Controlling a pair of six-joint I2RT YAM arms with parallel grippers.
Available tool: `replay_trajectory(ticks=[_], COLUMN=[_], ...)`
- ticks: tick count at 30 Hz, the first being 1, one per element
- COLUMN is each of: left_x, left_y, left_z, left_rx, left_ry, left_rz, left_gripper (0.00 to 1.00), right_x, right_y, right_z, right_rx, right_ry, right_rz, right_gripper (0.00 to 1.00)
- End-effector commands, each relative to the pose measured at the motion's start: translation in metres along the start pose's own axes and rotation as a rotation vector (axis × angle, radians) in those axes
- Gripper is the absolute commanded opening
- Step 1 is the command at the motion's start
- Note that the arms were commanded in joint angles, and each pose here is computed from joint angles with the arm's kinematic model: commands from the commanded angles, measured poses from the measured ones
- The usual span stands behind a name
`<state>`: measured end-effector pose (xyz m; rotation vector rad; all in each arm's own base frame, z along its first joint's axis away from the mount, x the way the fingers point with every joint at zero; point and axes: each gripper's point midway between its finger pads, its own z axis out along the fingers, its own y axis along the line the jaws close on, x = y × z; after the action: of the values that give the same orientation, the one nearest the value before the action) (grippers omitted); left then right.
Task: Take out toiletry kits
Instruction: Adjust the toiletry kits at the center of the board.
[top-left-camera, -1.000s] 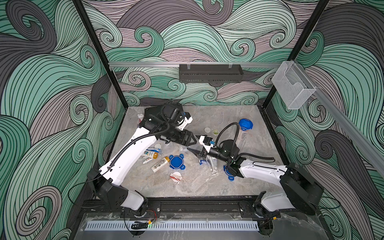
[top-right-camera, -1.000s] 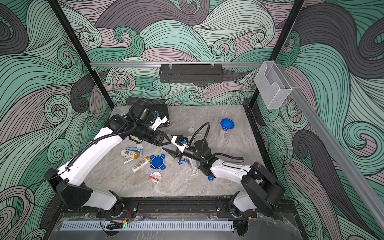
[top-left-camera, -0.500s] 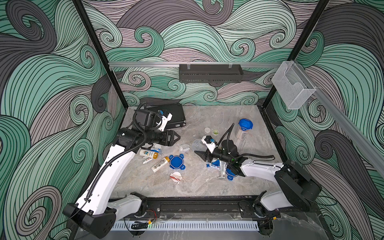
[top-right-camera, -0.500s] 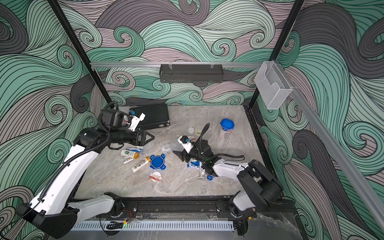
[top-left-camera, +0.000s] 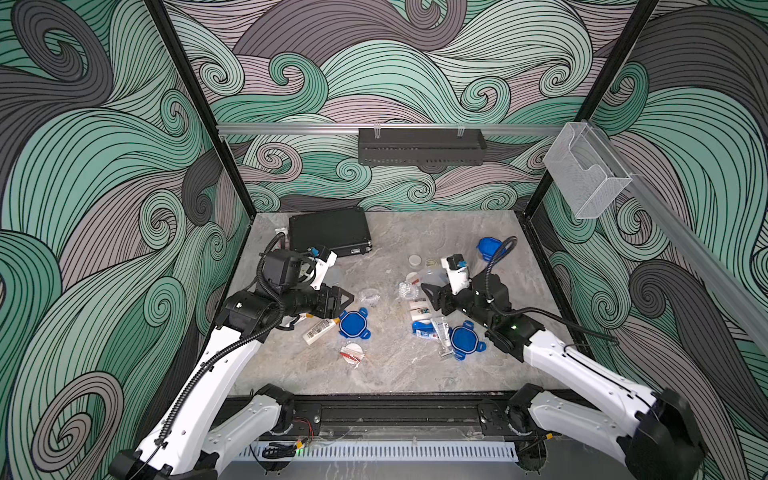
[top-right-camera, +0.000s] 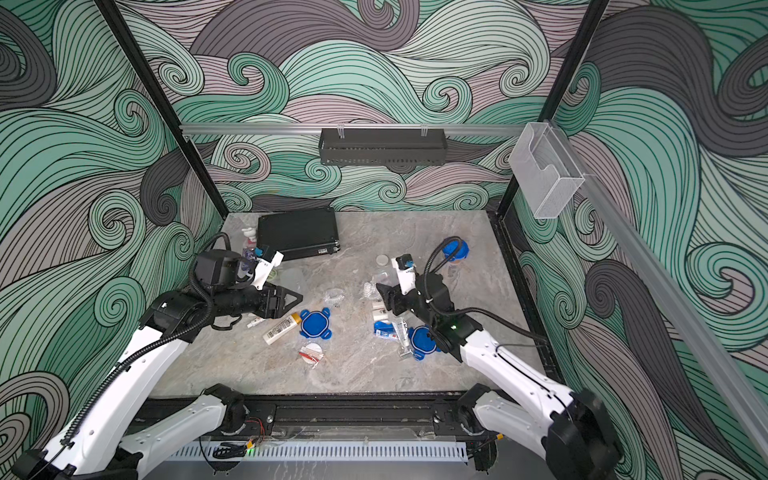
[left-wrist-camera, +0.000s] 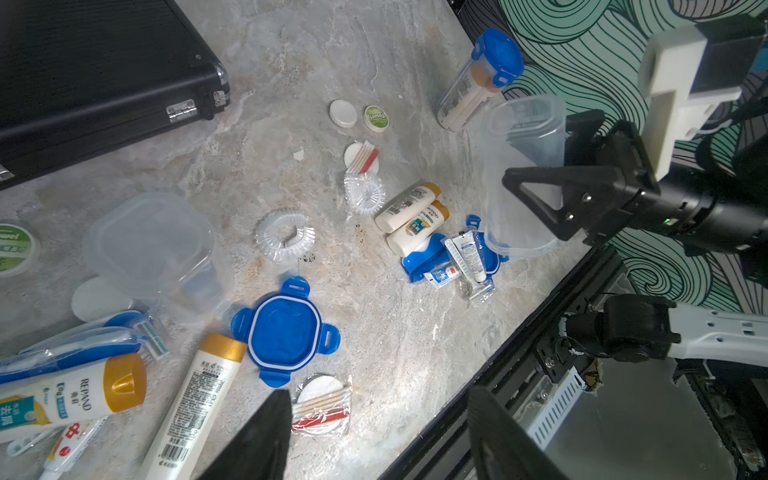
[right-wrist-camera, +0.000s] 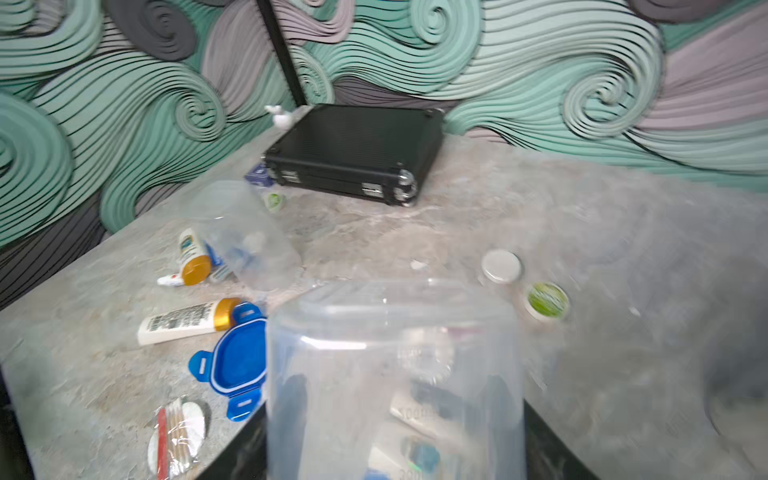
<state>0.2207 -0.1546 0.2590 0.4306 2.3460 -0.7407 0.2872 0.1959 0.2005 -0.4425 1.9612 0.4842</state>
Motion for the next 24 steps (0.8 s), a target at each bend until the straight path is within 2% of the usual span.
replay_trajectory(ticks=[1, 3, 6, 10, 15, 20, 24], left_x=[-0.003, 0.003, 0.011, 0.020, 0.030, 0.037, 0.038], left_y=[-0.001, 0.001, 0.005, 0.007, 0.012, 0.016, 0.018], left_z=[0.004, 0.009, 0.015, 0.018, 0.020, 0.024, 0.024], left_rx=[0.029, 0.033, 0.035, 0.036, 0.024, 0.013, 0.003], left_ry=[-0.035, -0.029, -0.018, -0.010, -0.007, 0.004, 0.002], left_rz=[-0.018, -0.029, -0.045, -0.052, -0.051, -0.055, -0.052], left_gripper=[0.67, 0.67, 0.67, 0.67, 0.67, 0.67, 0.67], right_x=[0.067, 0.085, 0.102, 0.112, 0.119, 0.101, 0.075], right_y=[-0.048, -0.065, -0.071, -0.068, -0.032, 0.029, 0.045], right_z=[-0.024, -0.032, -0.031, -0.012, 0.032, 0.068, 0.079], right_rx=[0.236, 0.319, 0.345, 0.329, 0.147, -0.001, -0.054], right_ry=[0.180, 0.203, 0.245, 0.326, 0.430, 0.499, 0.461], right_rz=[0.156, 0.201, 0.220, 0.219, 0.273, 0.150, 0.100], right_gripper=[0.35, 0.33, 0.35, 0.35, 0.31, 0.33, 0.35])
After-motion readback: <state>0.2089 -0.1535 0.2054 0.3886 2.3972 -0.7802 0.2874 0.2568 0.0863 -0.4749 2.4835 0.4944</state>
